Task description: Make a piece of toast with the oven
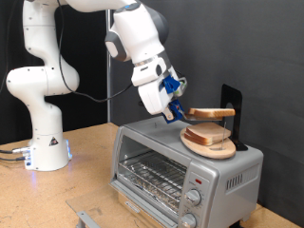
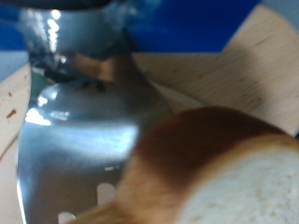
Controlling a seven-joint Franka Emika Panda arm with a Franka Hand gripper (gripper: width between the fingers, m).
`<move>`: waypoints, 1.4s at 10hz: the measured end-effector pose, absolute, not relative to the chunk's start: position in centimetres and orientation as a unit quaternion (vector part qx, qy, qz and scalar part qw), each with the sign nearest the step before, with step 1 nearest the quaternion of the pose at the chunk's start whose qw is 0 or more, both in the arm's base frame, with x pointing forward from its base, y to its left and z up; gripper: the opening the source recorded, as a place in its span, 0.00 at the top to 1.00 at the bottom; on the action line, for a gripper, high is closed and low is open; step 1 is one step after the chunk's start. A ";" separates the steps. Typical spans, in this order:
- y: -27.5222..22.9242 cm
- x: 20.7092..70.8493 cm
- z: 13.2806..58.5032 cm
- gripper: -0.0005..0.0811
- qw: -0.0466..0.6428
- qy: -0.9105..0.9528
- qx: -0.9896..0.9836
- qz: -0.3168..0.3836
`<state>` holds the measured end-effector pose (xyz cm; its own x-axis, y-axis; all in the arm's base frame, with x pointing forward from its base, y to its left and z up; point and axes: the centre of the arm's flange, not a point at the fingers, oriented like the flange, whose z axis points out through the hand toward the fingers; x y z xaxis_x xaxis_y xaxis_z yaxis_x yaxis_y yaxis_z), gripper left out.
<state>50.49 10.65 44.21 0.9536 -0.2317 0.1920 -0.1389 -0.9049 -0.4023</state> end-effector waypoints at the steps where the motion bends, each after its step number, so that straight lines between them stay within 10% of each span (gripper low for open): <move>1: 10.2 50.0 44.7 0.50 0.199 0.097 -0.968 -0.116; 14: 6.7 49.0 42.9 0.50 0.178 0.120 -0.973 -0.088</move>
<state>49.01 6.70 42.90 0.9557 -0.2649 0.1284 -0.2025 -0.9081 -0.3665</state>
